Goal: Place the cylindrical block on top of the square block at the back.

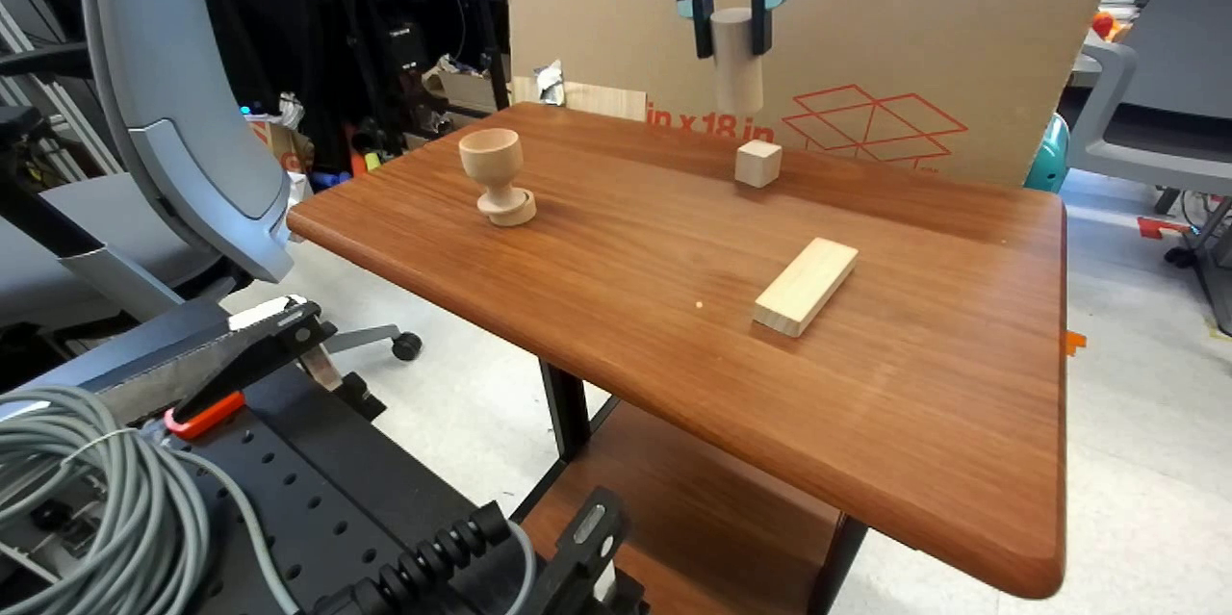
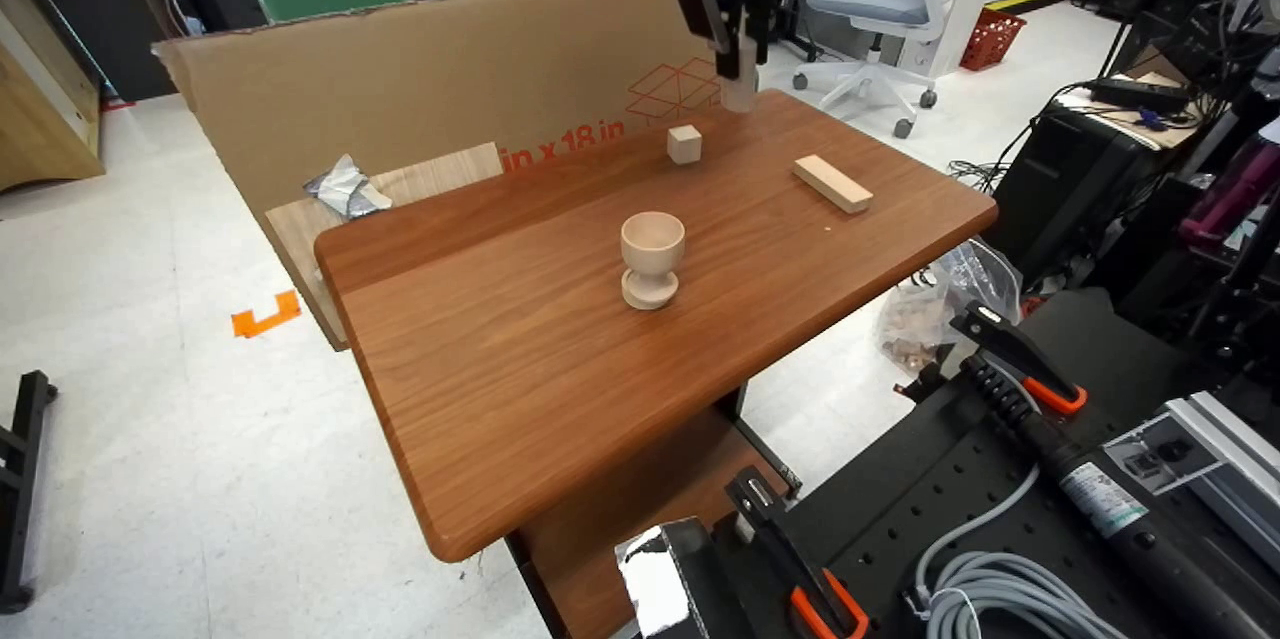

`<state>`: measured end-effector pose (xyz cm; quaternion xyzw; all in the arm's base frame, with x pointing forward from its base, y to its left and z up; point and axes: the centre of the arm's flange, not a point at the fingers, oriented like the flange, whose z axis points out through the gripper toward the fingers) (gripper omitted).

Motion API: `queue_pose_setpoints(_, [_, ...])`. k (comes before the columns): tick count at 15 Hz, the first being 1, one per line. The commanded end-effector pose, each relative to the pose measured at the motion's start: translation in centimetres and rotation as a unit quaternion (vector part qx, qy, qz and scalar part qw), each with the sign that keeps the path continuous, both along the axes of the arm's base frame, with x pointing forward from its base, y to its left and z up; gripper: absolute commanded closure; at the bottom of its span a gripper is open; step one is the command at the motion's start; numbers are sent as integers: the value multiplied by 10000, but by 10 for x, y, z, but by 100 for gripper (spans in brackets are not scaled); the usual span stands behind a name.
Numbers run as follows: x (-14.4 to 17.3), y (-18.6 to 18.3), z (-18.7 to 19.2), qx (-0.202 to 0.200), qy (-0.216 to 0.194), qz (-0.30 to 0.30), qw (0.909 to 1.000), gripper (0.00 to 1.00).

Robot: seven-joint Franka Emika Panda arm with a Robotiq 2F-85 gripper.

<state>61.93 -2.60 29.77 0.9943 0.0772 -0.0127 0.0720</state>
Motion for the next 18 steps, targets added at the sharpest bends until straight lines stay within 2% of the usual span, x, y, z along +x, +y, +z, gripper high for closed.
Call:
queue_pose_setpoints(1, [26,0,22,-175,-7,-185,9997,89])
queue_pose_setpoints(5, [44,4,25,-222,-8,-293,9993,89])
queue_pose_setpoints(13, [76,20,4,-230,89,-305,9992,89])
queue_pose_setpoints(18, [87,18,-11,-288,230,-397,9985,89])
